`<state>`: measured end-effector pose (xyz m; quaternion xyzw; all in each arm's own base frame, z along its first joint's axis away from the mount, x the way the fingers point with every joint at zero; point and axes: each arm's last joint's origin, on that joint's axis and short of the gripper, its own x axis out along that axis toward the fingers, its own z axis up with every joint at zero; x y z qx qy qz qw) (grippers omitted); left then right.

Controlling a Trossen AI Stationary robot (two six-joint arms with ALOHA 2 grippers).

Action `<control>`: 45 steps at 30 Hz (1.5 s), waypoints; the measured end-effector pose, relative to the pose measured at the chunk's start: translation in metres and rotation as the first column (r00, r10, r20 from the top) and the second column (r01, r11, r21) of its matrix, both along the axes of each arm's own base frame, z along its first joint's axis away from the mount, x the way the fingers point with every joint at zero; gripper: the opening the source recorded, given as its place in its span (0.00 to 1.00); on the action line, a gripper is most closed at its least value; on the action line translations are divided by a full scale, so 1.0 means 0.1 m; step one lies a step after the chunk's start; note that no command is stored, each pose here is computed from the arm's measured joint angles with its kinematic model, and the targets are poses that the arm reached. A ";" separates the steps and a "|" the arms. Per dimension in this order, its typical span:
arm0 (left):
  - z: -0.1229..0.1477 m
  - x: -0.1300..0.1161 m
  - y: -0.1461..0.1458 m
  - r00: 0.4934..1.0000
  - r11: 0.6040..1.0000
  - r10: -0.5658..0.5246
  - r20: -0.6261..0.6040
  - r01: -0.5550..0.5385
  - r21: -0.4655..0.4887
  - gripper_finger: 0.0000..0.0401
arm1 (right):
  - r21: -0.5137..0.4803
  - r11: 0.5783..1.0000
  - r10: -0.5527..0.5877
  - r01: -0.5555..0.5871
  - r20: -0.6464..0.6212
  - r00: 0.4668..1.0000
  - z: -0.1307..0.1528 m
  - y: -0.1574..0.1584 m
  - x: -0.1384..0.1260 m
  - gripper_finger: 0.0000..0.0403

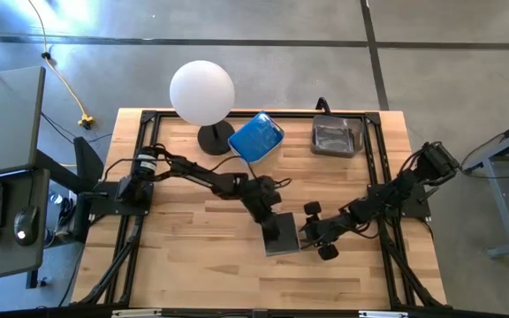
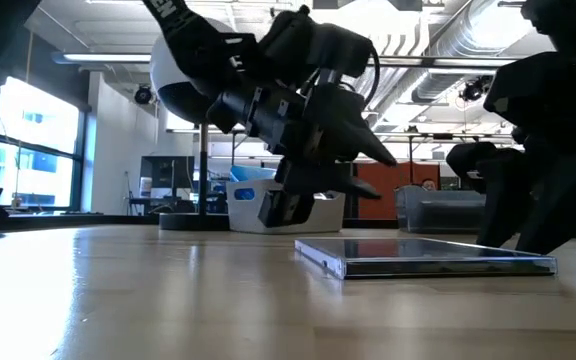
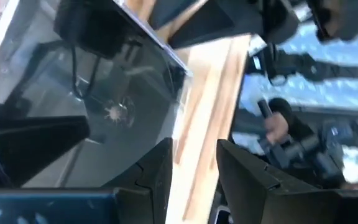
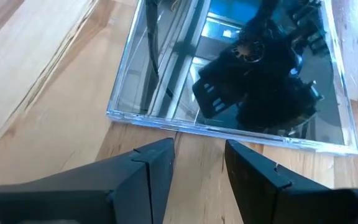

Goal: Pick & place jewel cases by type
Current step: Put the black CD case into the black bin

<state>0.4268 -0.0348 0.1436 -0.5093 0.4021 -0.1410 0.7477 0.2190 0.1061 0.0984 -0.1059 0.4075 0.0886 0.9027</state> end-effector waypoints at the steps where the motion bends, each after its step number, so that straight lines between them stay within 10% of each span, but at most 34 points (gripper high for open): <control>1: 0.00 0.00 0.02 1.000 1.000 -0.020 0.007 0.020 -0.006 0.31 | 0.010 1.000 -0.023 0.023 0.002 1.000 0.00 0.00 0.00 0.35; 12: 0.32 -0.12 0.04 0.998 0.982 0.015 0.069 -0.028 0.185 0.31 | 0.075 0.992 -0.102 0.102 -0.003 0.995 0.00 -0.03 0.02 0.48; 21: 0.38 -0.66 -0.40 0.877 0.809 0.384 -0.290 -0.168 0.563 0.31 | 0.080 0.984 -0.164 0.161 0.037 0.986 0.02 -0.15 0.09 0.55; 28: 0.15 -0.76 -0.71 0.713 0.777 0.590 -0.379 -0.374 0.506 0.31 | 0.118 0.982 -0.154 0.148 0.044 0.987 0.03 -0.18 0.13 0.55; 45: -0.14 -0.60 -0.72 0.648 0.715 0.699 -0.303 -0.652 0.253 0.31 | 0.112 0.979 -0.177 0.170 0.048 0.983 0.00 -0.19 0.15 0.55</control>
